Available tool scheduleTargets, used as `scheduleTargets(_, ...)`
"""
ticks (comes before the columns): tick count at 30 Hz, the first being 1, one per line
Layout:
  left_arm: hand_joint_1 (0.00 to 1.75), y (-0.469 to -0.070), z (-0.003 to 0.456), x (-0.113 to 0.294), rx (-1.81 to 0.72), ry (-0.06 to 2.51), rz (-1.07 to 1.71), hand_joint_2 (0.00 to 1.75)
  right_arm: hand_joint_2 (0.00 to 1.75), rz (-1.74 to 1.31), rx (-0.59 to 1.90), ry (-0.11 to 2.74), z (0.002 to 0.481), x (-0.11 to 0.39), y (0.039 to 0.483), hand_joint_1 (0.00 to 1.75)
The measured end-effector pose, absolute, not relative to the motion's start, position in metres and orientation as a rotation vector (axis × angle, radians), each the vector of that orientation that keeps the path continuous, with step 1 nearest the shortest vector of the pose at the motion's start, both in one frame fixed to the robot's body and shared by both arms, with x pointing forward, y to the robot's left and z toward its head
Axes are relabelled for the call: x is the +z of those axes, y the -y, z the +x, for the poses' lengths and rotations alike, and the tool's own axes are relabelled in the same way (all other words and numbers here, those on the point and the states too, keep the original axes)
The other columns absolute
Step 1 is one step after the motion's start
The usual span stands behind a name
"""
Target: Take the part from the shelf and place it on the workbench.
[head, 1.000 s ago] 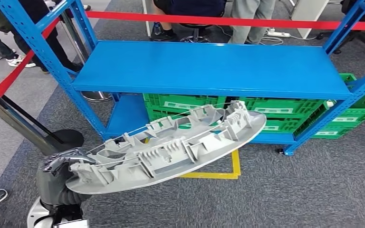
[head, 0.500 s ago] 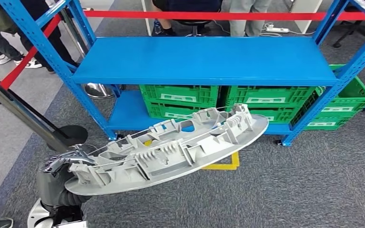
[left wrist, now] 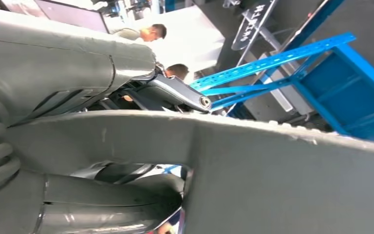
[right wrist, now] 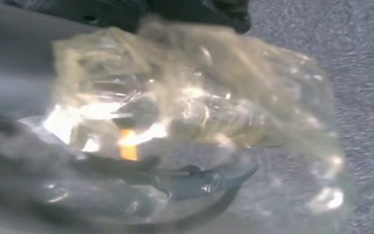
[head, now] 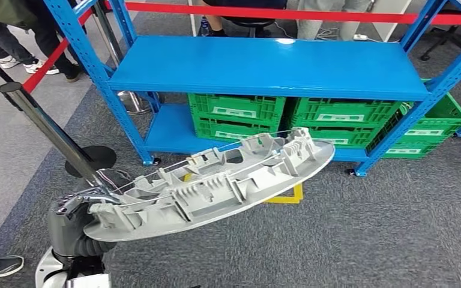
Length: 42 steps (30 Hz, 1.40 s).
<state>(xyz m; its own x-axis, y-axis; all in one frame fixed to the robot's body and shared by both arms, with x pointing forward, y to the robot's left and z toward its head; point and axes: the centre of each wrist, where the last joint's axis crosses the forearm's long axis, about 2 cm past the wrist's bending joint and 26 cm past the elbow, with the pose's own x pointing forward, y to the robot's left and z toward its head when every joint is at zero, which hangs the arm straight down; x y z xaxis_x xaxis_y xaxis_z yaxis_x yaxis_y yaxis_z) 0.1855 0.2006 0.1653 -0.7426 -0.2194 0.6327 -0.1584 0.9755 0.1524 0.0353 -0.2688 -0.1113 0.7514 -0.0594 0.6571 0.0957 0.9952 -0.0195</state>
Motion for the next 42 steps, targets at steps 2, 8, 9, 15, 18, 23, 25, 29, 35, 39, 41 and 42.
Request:
scheduleTargets(2,1.75,-0.201,0.186,0.164,-0.113,2.416,0.258,1.75,0.0,-0.06,-0.088,0.714,0.034,-0.111,0.27,0.0)
scheduleTargets(8,1.75,-0.201,0.187,0.163,-0.103,2.407,0.236,1.75,0.0,-0.086,-0.098,0.718,0.033,-0.111,0.275,0.0)
scheduleTargets(9,1.75,-0.201,0.188,0.163,-0.102,2.406,0.231,1.75,0.0,-0.089,-0.1,0.717,0.031,-0.112,0.275,0.0)
scheduleTargets(15,1.75,-0.199,0.191,0.162,-0.105,2.403,0.209,1.75,0.0,-0.115,-0.112,0.73,0.032,-0.111,0.282,0.0)
scheduleTargets(18,1.75,-0.198,0.192,0.162,-0.106,2.401,0.206,1.75,0.0,-0.125,-0.116,0.733,0.031,-0.111,0.284,0.0)
scheduleTargets(23,1.75,-0.198,0.195,0.163,-0.102,2.41,0.2,1.75,0.0,-0.129,-0.123,0.739,0.032,-0.11,0.284,0.0)
scheduleTargets(25,1.75,-0.197,0.195,0.164,-0.098,2.41,0.196,1.75,0.0,-0.131,-0.124,0.735,0.031,-0.11,0.284,0.0)
scheduleTargets(29,1.75,-0.195,0.197,0.164,-0.087,2.408,0.181,1.75,0.0,-0.126,-0.122,0.712,0.028,-0.11,0.285,0.0)
scheduleTargets(35,1.75,-0.193,0.197,0.162,-0.087,2.399,0.169,1.75,0.0,-0.126,-0.112,0.691,0.026,-0.108,0.288,0.0)
scheduleTargets(39,1.75,-0.192,0.197,0.162,-0.088,2.399,0.164,1.75,0.0,-0.131,-0.124,0.691,0.026,-0.106,0.285,0.0)
scheduleTargets(41,1.75,-0.192,0.196,0.162,-0.087,2.397,0.162,1.75,0.0,-0.133,-0.132,0.689,0.024,-0.106,0.283,0.0)
scheduleTargets(42,1.75,-0.192,0.196,0.162,-0.087,2.396,0.162,1.75,0.0,-0.135,-0.135,0.69,0.024,-0.105,0.283,0.0)
